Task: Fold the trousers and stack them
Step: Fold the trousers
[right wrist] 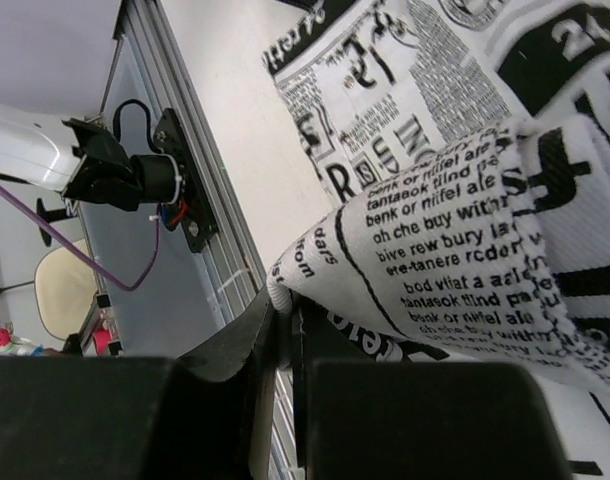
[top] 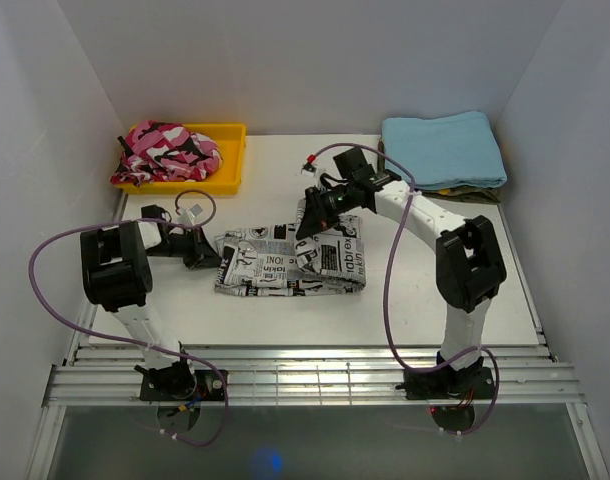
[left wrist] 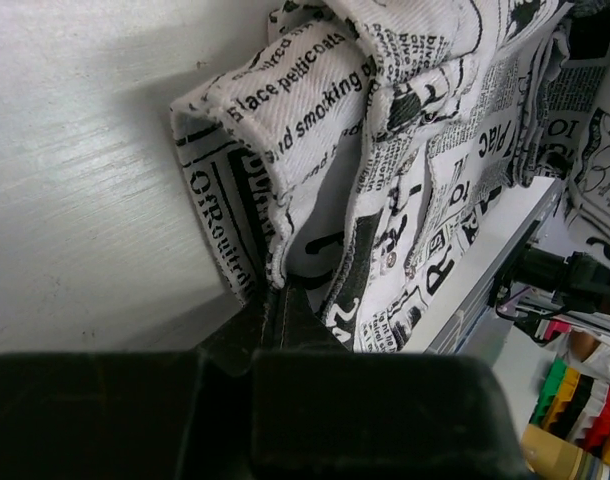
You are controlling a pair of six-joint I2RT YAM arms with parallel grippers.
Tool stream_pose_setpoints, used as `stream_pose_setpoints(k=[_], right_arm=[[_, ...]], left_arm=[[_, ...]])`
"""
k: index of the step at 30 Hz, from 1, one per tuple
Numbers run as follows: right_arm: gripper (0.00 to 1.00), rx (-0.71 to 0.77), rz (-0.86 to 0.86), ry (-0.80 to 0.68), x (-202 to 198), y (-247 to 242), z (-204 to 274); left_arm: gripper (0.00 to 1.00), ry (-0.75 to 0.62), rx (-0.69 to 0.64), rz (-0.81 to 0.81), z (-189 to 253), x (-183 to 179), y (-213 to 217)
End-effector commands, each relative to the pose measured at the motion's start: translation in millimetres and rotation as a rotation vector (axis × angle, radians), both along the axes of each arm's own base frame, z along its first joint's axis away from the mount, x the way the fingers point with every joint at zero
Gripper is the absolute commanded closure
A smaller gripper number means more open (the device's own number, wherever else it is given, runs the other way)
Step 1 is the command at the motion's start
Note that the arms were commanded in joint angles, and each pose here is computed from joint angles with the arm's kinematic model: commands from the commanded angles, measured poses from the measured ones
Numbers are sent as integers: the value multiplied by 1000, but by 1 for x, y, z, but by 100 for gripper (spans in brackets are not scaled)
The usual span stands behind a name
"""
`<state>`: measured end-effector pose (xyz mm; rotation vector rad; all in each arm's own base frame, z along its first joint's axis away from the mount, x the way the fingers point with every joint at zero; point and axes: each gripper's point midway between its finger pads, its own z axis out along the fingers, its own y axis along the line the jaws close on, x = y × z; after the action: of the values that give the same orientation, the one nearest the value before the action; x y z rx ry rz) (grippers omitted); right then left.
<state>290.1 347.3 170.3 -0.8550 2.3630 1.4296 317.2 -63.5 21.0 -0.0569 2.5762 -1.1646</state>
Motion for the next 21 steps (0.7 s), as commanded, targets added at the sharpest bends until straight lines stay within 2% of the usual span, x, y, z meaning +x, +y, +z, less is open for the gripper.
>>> stream_pose_setpoints(k=[1, 12, 21], right_arm=[[92, 78, 11, -18, 6, 40, 22], [92, 103, 74, 31, -10, 114, 6], [92, 100, 64, 52, -11, 143, -6]], left_arm=[[100, -5, -33, -7, -3, -2, -8], [100, 16, -26, 10, -12, -5, -8], [100, 23, -21, 16, -13, -7, -8]])
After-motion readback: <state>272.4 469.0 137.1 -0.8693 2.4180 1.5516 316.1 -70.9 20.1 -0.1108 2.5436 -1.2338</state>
